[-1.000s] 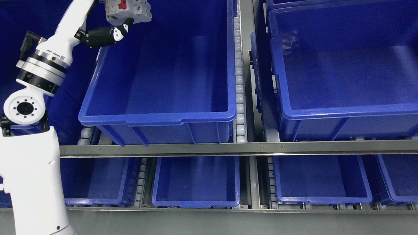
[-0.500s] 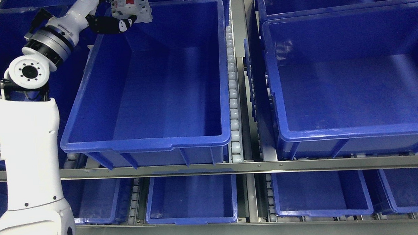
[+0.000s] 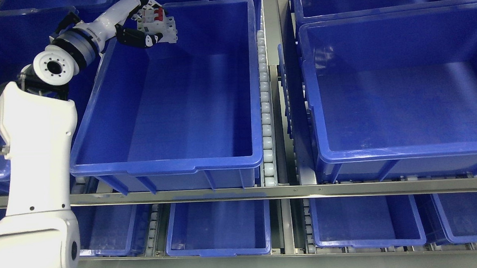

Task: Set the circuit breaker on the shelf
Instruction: 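Lower the circuit breaker into the upper blue bin with the left hand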

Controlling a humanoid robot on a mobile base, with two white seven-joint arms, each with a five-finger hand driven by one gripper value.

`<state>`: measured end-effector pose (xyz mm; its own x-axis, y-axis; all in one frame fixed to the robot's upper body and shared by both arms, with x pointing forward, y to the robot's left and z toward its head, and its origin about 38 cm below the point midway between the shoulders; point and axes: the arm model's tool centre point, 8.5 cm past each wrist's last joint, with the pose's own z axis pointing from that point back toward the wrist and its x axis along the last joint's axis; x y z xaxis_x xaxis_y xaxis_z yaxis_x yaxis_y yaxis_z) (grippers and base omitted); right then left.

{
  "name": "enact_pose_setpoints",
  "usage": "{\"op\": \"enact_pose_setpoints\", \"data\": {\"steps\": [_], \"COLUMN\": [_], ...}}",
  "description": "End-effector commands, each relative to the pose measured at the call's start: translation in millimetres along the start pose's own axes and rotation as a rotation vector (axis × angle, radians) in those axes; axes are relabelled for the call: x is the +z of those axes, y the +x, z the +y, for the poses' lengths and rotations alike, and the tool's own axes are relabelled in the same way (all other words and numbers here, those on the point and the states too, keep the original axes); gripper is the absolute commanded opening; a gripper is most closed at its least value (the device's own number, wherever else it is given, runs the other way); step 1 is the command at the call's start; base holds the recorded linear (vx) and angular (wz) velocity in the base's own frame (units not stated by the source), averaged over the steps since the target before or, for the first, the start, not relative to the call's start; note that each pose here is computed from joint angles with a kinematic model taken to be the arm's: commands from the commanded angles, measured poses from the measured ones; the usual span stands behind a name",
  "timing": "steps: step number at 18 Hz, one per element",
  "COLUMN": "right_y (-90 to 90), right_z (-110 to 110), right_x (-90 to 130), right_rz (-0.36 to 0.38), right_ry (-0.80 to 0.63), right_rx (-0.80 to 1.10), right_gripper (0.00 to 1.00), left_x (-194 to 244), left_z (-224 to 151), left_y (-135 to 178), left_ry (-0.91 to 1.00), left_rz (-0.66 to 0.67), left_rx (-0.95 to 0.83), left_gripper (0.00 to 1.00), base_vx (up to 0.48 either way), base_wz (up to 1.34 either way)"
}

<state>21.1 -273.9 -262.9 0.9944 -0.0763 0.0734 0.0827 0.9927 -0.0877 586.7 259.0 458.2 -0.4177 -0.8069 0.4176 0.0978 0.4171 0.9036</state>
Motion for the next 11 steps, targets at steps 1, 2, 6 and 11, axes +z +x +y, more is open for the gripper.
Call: {"op": "enact_pose_setpoints", "data": {"steps": [1,2,6,11], "right_y": [0.9,0.9,0.9,0.9], "right_z": [-11,-11,-11,-11], "right_x": [0,0,0,0], "right_rz": [-0.001,-0.001,-0.001,-0.001], "right_ry": [-0.017,-0.017,-0.017,-0.017], "right_rx": [0.002,0.002,0.002,0.002], "right_gripper": [1.0,1.0,1.0,1.0], "left_x": [-37,-38,-45,-53], "left_z": [-58,-66,-78,-100], "left_y": [-26,-30,-21,-14], "left_ry": [-0.275,-0.302,-0.323,-0.373], "left_rz": [0.174,0.191,0.178,0.187], "left_rx": [-0.016,-0.017,-0.011,-0.023], "left_gripper": [0.16,0.16,0.17,0.24], "base_vx": [0.0,0.0,0.0,0.0], "base_wz": [0.0,0.0,0.0,0.0]}}
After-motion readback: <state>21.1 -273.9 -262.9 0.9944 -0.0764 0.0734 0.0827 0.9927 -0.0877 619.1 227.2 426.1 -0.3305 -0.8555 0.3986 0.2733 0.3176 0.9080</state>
